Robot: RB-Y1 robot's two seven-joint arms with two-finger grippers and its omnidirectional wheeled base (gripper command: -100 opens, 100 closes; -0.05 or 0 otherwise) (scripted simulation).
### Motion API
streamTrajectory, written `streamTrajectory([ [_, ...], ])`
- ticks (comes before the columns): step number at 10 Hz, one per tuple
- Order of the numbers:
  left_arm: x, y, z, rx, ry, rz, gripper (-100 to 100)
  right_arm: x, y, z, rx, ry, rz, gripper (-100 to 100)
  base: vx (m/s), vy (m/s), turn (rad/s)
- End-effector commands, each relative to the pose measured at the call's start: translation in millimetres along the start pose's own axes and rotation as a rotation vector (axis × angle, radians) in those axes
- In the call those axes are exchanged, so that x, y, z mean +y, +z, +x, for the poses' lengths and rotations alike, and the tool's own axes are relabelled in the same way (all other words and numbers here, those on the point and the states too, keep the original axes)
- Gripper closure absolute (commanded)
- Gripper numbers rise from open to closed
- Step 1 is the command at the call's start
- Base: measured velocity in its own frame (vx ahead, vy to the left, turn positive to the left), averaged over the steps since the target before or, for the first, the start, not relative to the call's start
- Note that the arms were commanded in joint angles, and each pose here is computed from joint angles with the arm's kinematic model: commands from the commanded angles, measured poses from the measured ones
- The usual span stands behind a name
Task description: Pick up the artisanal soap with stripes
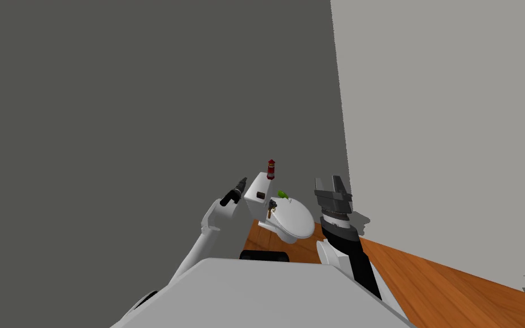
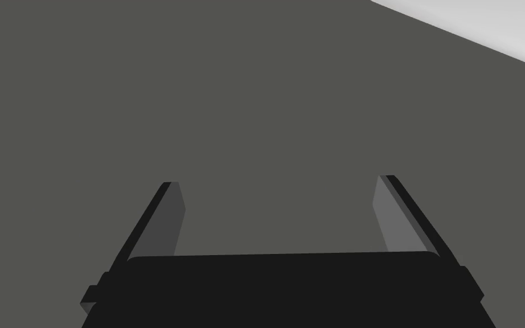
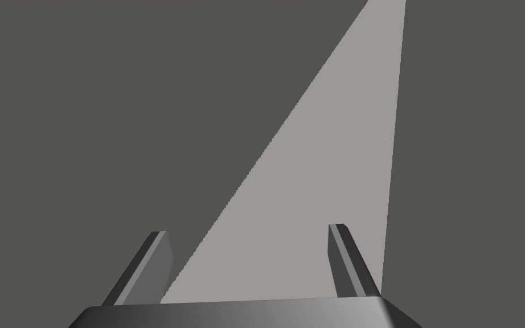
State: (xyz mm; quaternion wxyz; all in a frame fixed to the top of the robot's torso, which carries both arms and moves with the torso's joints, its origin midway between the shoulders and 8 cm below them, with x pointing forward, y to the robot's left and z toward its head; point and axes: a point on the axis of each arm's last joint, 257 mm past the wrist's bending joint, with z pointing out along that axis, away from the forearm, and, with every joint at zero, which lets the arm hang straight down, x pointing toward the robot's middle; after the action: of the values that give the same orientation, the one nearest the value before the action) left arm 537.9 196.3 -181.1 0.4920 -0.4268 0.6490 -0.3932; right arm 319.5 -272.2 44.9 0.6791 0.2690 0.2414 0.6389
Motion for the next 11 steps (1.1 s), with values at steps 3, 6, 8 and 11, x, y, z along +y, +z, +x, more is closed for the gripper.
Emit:
streamTrajectory([
  [3, 15.2, 7.6, 3.7, 0.011, -0.004, -0.084, -100, 0.0, 0.0, 0.0, 0.000, 0.000, 0.000, 0, 0.005, 0.015, -0.018],
  [6, 26.5, 13.3, 6.3, 0.020, -0.009, -0.151, -100, 0.0, 0.0, 0.0, 0.000, 0.000, 0.000, 0, 0.006, 0.011, -0.017],
  [8, 33.4, 18.5, 8.5, 0.028, -0.016, -0.203, -100, 0.0, 0.0, 0.0, 0.000, 0.000, 0.000, 0, 0.009, 0.010, -0.028],
  [11, 44.9, 21.6, 10.9, 0.036, -0.023, -0.273, -100, 0.0, 0.0, 0.0, 0.000, 0.000, 0.000, 0, 0.010, 0.005, -0.016],
])
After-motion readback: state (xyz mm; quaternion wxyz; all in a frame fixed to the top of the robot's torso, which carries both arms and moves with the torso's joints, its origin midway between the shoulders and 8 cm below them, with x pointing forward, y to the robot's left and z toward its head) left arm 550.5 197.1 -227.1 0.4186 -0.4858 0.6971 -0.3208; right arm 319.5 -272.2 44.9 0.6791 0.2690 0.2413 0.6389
